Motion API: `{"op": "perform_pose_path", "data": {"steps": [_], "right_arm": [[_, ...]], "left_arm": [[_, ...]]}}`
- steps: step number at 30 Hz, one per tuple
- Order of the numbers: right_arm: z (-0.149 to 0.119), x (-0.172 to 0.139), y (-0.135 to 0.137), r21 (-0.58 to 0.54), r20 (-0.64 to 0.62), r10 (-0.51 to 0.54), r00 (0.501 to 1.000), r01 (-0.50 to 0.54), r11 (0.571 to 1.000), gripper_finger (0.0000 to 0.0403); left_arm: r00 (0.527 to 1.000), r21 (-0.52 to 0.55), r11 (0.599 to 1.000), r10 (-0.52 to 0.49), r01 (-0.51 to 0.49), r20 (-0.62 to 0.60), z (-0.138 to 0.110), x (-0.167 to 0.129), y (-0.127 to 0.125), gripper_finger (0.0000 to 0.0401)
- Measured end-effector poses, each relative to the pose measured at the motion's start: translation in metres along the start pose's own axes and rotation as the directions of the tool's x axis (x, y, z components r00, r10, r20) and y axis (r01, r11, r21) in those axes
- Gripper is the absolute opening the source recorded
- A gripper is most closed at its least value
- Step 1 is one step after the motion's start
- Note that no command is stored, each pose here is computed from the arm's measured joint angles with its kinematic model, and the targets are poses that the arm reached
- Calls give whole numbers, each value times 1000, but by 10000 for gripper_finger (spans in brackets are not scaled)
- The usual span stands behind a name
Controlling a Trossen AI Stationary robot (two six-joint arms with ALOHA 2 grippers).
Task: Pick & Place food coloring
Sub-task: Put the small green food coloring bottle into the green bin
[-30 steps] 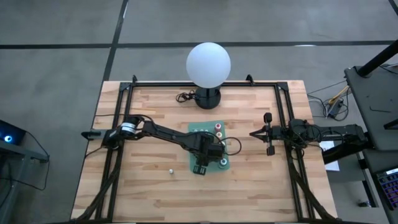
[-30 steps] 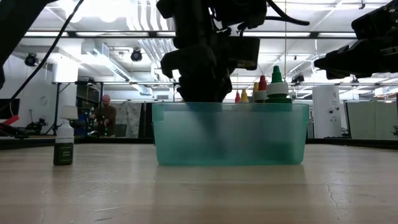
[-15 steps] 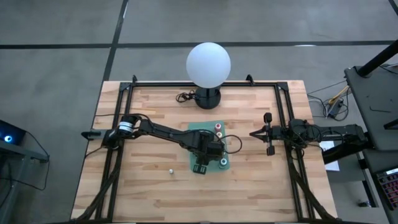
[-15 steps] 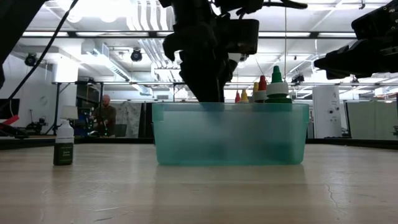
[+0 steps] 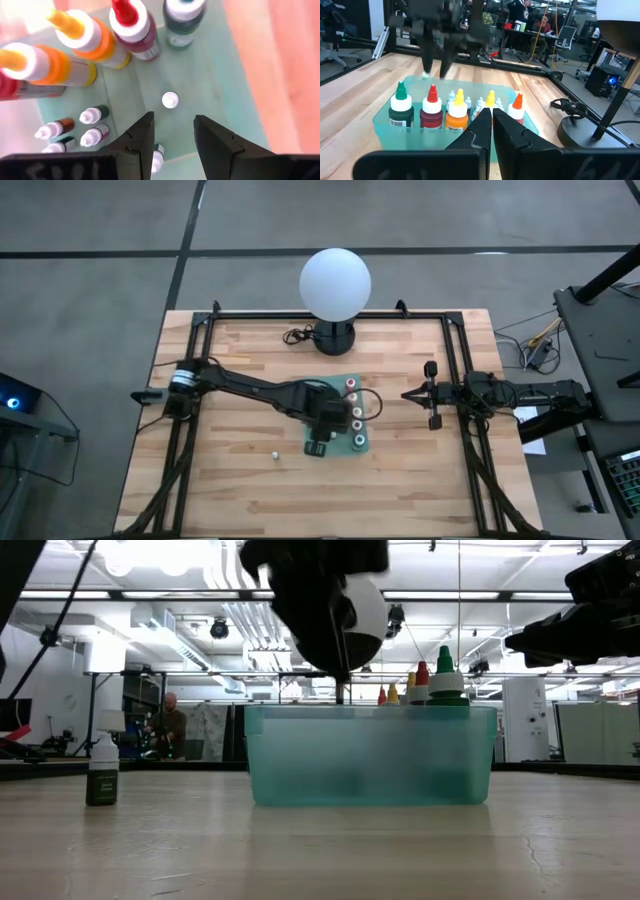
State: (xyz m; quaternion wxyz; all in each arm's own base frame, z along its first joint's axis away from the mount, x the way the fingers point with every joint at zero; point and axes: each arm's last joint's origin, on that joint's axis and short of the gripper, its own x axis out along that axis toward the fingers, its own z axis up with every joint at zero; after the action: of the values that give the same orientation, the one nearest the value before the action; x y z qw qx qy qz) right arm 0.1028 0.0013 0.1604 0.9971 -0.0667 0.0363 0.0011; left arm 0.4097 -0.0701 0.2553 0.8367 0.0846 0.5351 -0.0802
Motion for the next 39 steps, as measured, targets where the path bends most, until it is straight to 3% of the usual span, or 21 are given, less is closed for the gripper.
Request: {"op": "perform_pose_path", "data": {"steps": [11,21,39], "right_arm": [[0,0,0,-2,0,1,1000,-1,1000,9],[0,0,0,-1,0,1,1000,-1,1000,9],[0,0,0,0,1,1,1000,-1,1000,9]], "left_arm": [[997,31,1000,-7,5,71,-35,-52,-10,101],[991,33,999,-10,5,130,-71,-93,-11,4],[990,166,980,-124,112,68,-123,-146,-26,0]]}}
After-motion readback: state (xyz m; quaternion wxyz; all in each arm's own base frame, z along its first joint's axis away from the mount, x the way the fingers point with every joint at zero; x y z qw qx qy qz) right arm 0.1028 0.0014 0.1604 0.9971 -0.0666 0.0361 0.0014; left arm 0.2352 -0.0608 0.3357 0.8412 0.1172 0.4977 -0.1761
